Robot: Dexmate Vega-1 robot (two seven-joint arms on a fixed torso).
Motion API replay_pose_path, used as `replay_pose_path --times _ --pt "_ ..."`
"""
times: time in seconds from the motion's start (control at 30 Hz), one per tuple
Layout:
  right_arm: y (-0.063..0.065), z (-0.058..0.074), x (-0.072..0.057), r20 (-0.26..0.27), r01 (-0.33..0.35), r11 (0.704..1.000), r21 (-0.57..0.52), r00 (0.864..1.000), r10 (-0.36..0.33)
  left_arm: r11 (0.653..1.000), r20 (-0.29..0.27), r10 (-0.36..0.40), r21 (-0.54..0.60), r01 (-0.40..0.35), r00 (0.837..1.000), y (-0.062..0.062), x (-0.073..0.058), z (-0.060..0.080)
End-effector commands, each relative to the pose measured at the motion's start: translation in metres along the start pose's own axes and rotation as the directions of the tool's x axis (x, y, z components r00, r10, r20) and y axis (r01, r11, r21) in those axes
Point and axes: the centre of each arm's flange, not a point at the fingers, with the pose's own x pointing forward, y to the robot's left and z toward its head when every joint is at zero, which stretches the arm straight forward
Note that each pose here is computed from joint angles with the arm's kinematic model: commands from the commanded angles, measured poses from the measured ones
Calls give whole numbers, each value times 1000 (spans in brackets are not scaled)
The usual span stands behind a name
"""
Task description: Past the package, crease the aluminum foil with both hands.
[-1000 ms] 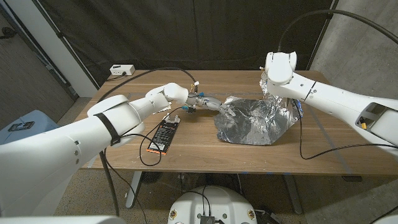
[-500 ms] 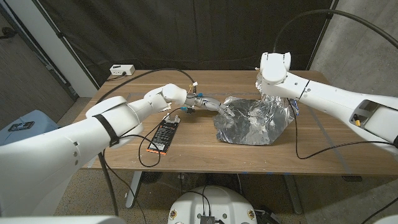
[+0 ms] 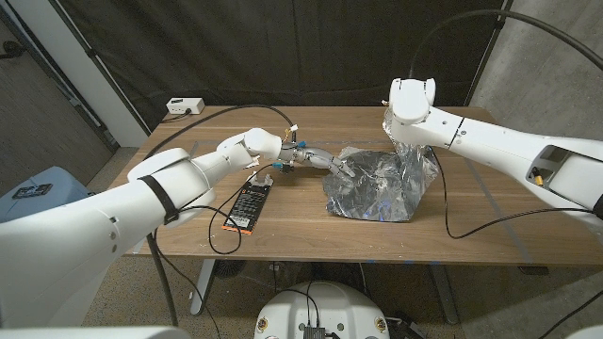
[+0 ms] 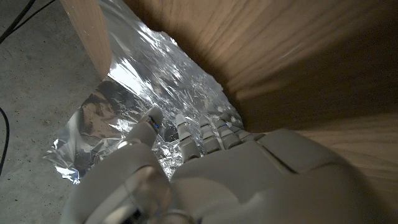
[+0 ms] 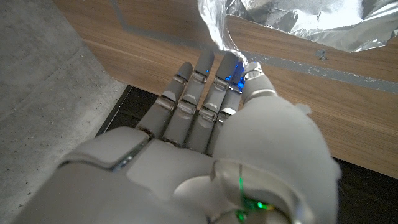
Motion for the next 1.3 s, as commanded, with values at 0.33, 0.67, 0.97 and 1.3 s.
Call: replay_pose_path --times 0.33,0.67,0.97,1.3 --pt "8 11 10 7 -52 997 59 999 52 1000 25 -7 -5 7 1000 -6 0 1" --pt "15 15 14 18 -78 991 107 997 76 999 25 26 -26 -25 999 1 -4 0" --pt "19 11 16 25 -90 985 147 996 87 997 40 65 -33 -64 997 14 -12 5" --pt "27 3 22 15 -105 978 182 994 104 994 58 101 -32 -100 993 24 -21 12"
